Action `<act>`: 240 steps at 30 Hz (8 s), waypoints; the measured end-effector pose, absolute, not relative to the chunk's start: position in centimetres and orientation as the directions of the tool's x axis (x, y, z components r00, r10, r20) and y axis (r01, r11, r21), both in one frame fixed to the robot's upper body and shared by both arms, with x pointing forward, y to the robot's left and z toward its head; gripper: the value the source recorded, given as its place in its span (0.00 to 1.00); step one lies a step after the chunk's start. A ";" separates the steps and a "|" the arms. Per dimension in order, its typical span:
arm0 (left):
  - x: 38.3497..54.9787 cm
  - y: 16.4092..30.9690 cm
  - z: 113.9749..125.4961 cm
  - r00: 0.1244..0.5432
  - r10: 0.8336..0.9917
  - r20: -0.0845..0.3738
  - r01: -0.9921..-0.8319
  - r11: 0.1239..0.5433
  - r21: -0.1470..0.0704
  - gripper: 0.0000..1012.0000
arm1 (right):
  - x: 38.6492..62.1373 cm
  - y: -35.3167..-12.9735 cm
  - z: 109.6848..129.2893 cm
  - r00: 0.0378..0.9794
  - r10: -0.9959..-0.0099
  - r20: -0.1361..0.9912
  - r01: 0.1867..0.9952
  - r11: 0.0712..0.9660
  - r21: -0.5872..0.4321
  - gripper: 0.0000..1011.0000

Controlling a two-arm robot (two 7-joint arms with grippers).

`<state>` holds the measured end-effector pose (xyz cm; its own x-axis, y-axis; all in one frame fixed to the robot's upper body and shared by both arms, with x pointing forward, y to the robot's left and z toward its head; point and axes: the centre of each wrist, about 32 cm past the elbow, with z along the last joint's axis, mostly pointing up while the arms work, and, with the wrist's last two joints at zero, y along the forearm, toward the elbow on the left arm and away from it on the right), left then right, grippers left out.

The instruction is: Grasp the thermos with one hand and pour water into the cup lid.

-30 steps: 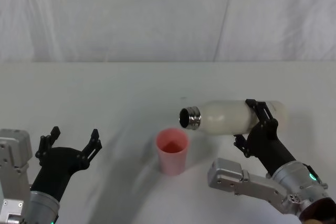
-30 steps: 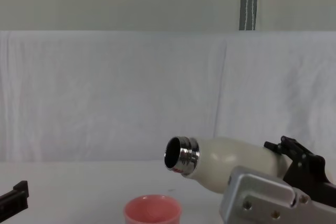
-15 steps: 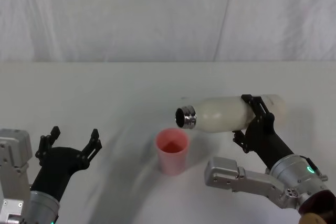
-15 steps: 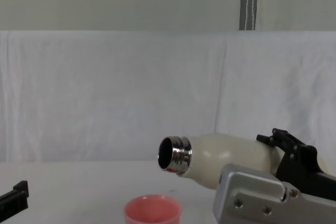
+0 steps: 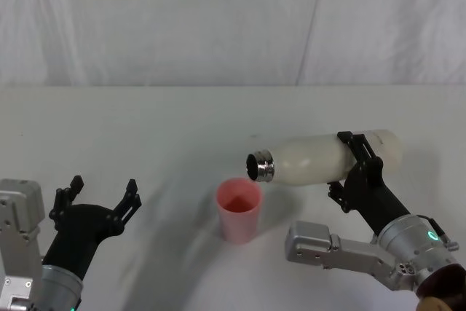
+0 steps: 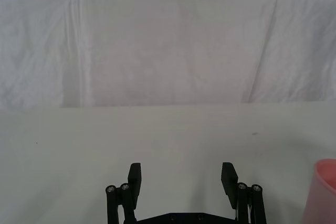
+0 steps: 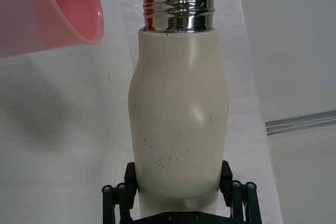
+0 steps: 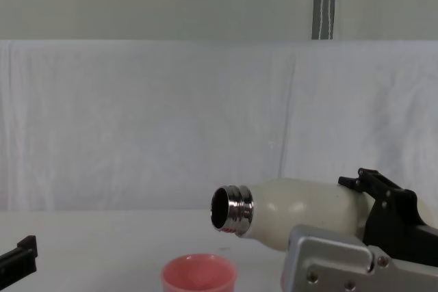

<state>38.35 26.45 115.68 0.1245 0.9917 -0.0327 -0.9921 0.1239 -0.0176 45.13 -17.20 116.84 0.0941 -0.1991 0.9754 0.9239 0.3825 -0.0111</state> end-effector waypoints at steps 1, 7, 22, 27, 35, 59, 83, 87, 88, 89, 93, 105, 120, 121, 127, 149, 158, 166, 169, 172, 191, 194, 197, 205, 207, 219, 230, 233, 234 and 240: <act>38.4 26.5 115.7 0.124 0.992 -0.033 -0.992 0.124 -0.018 0.99 | 45.1 -17.2 116.8 0.093 -0.197 0.976 0.924 0.383 -0.011 0.94; 38.4 26.5 115.7 0.124 0.992 -0.033 -0.992 0.124 -0.018 0.99 | 45.1 -17.2 116.9 0.087 -0.182 0.979 0.923 0.384 -0.011 0.94; 38.4 26.5 115.7 0.124 0.992 -0.033 -0.992 0.124 -0.018 0.99 | 45.2 -17.1 116.6 0.080 -0.149 0.986 0.925 0.380 -0.018 0.94; 38.4 26.5 115.7 0.124 0.992 -0.033 -0.992 0.124 -0.018 0.99 | 45.3 -17.1 116.5 0.073 -0.133 0.988 0.925 0.379 -0.017 0.94; 38.4 26.5 115.7 0.125 0.992 -0.033 -0.992 0.124 -0.018 0.99 | 45.5 -17.0 116.4 0.051 -0.108 0.993 0.927 0.375 -0.007 0.94; 38.4 26.5 115.7 0.124 0.992 -0.033 -0.992 0.124 -0.018 0.99 | 45.7 -17.0 116.6 0.017 -0.078 0.997 0.927 0.376 0.013 0.94; 38.4 26.5 115.7 0.124 0.992 -0.033 -0.992 0.124 -0.018 0.99 | 45.9 -16.9 116.8 0.010 -0.061 0.998 0.925 0.380 0.014 0.94; 38.4 26.5 115.7 0.124 0.992 -0.033 -0.992 0.124 -0.018 0.99 | 45.9 -16.9 116.9 0.009 -0.061 0.998 0.925 0.380 0.015 0.94; 38.4 26.5 115.7 0.124 0.992 -0.033 -0.992 0.124 -0.018 0.99 | 45.9 -16.9 116.9 0.009 -0.061 0.998 0.925 0.380 0.015 0.94; 38.4 26.5 115.7 0.124 0.992 -0.033 -0.992 0.124 -0.018 0.99 | 45.9 -16.9 116.9 0.009 -0.061 0.998 0.925 0.381 0.014 0.94; 38.4 26.5 115.7 0.124 0.992 -0.033 -0.992 0.124 -0.018 0.99 | 45.9 -16.9 116.9 0.010 -0.060 0.998 0.925 0.381 0.014 0.94; 38.4 26.5 115.7 0.124 0.992 -0.033 -0.992 0.124 -0.018 0.99 | 45.9 -16.9 117.0 0.012 -0.058 0.998 0.924 0.383 0.011 0.94; 38.3 26.5 115.7 0.125 0.992 -0.033 -0.992 0.124 -0.018 0.99 | 45.9 -16.9 117.1 0.009 -0.056 0.998 0.923 0.384 0.013 0.94; 38.4 26.5 115.7 0.124 0.992 -0.033 -0.992 0.124 -0.018 0.99 | 45.9 -16.9 117.1 0.009 -0.056 0.998 0.923 0.384 0.013 0.94; 38.4 26.5 115.7 0.125 0.992 -0.033 -0.992 0.124 -0.018 0.99 | 45.9 -17.0 117.1 0.010 -0.054 0.999 0.924 0.383 0.011 0.94; 38.4 26.5 115.7 0.125 0.992 -0.033 -0.992 0.124 -0.018 0.99 | 45.8 -16.9 116.9 0.019 -0.055 0.998 0.924 0.382 0.004 0.94; 38.4 26.5 115.7 0.125 0.992 -0.033 -0.992 0.124 -0.018 0.99 | 45.8 -17.0 116.8 0.019 -0.053 0.998 0.925 0.379 0.003 0.94; 38.4 26.5 115.7 0.125 0.992 -0.033 -0.992 0.124 -0.018 0.99 | 45.8 -17.1 116.8 0.014 -0.046 0.999 0.926 0.377 0.005 0.94; 38.4 26.5 115.7 0.124 0.992 -0.033 -0.992 0.124 -0.018 0.99 | 45.8 -17.1 116.8 0.012 -0.044 0.999 0.926 0.377 0.006 0.94; 38.4 26.5 115.7 0.124 0.992 -0.033 -0.992 0.124 -0.018 0.99 | 45.9 -17.1 116.9 0.008 -0.042 0.999 0.926 0.378 0.008 0.94; 38.4 26.5 115.7 0.124 0.992 -0.033 -0.992 0.124 -0.018 0.99 | 46.0 -17.0 117.0 0.000 -0.034 0.999 0.925 0.381 0.013 0.94; 38.4 26.5 115.7 0.124 0.992 -0.033 -0.992 0.124 -0.018 0.99 | 46.0 -17.0 117.0 0.000 -0.033 0.999 0.925 0.380 0.013 0.94; 38.4 26.5 115.7 0.124 0.992 -0.033 -0.992 0.124 -0.018 0.99 | 46.0 -17.0 117.0 0.000 -0.032 0.999 0.925 0.380 0.012 0.94; 38.4 26.5 115.7 0.124 0.992 -0.033 -0.992 0.124 -0.018 0.99 | 46.0 -17.1 117.1 0.000 -0.030 1.000 0.925 0.379 0.012 0.94; 38.4 26.5 115.7 0.124 0.992 -0.033 -0.992 0.124 -0.018 0.99 | 46.0 -17.1 117.0 0.000 -0.030 1.000 0.925 0.379 0.011 0.94; 38.4 26.5 115.7 0.125 0.992 -0.033 -0.992 0.124 -0.018 0.99 | 46.0 -17.0 117.1 0.002 -0.027 1.000 0.924 0.383 0.008 0.94; 38.4 26.5 115.7 0.124 0.992 -0.033 -0.992 0.124 -0.018 0.99 | 46.0 -17.0 117.0 0.005 -0.025 1.000 0.924 0.383 0.005 0.94; 38.4 26.5 115.7 0.124 0.992 -0.033 -0.992 0.124 -0.018 0.99 | 46.1 -17.0 117.0 0.006 -0.025 1.000 0.924 0.383 0.004 0.94; 38.4 26.5 115.7 0.124 0.992 -0.033 -0.992 0.124 -0.018 0.99 | 46.1 -17.0 117.0 0.006 -0.025 1.000 0.924 0.383 0.004 0.94; 38.4 26.5 115.7 0.124 0.992 -0.033 -0.992 0.124 -0.018 0.99 | 46.0 -17.0 116.9 0.010 -0.028 1.000 0.924 0.383 0.002 0.94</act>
